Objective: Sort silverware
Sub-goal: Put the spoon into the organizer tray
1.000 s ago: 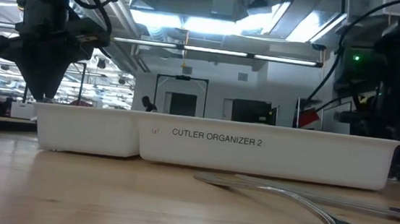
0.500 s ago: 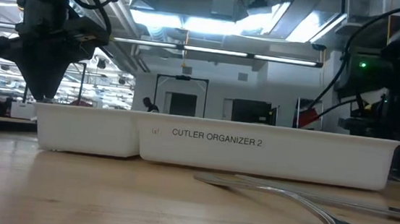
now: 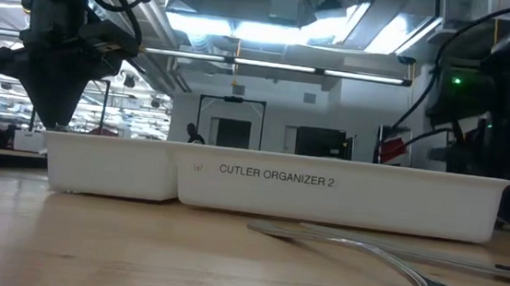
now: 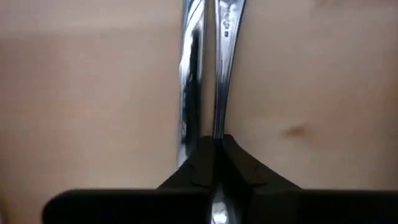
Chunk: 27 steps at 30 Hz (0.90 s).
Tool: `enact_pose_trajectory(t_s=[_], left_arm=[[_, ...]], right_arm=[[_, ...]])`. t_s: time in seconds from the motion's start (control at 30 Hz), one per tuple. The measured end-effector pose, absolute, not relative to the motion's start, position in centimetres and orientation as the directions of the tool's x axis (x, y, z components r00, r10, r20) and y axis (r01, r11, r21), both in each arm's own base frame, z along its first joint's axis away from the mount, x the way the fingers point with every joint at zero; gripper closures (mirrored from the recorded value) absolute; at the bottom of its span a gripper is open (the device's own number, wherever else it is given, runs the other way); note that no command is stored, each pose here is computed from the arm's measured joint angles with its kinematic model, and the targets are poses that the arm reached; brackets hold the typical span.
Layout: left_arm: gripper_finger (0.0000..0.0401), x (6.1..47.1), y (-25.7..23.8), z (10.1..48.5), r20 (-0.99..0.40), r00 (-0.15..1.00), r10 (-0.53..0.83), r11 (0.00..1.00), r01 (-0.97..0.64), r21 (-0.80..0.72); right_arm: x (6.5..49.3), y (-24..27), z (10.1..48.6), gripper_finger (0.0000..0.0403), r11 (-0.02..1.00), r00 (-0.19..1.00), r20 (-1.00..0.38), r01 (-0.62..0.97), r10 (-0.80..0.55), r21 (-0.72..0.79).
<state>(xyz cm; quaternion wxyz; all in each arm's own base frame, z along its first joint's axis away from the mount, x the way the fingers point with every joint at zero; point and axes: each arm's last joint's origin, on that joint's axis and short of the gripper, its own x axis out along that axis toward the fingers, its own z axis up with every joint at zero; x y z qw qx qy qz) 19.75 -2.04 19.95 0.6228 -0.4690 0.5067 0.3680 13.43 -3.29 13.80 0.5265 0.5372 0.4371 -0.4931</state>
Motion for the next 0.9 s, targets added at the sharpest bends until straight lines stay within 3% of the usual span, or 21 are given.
enact_pose_trajectory(t_s=[0.37, 0.9], left_arm=[[0.0327, 19.8, -2.0, 20.0, -0.976, 0.216, -0.017, 0.289, -0.934, -0.211], [0.0327, 19.8, -2.0, 20.0, -0.976, 0.216, -0.017, 0.289, -0.934, -0.211]], right_arm=[[14.5, -3.0, 14.4, 0.0386, 0.040, 0.253, -0.964, 0.966, 0.086, 0.257], [17.5, -3.2, 15.8, 0.0389, 0.141, 0.571, -0.795, 0.786, 0.206, 0.601]])
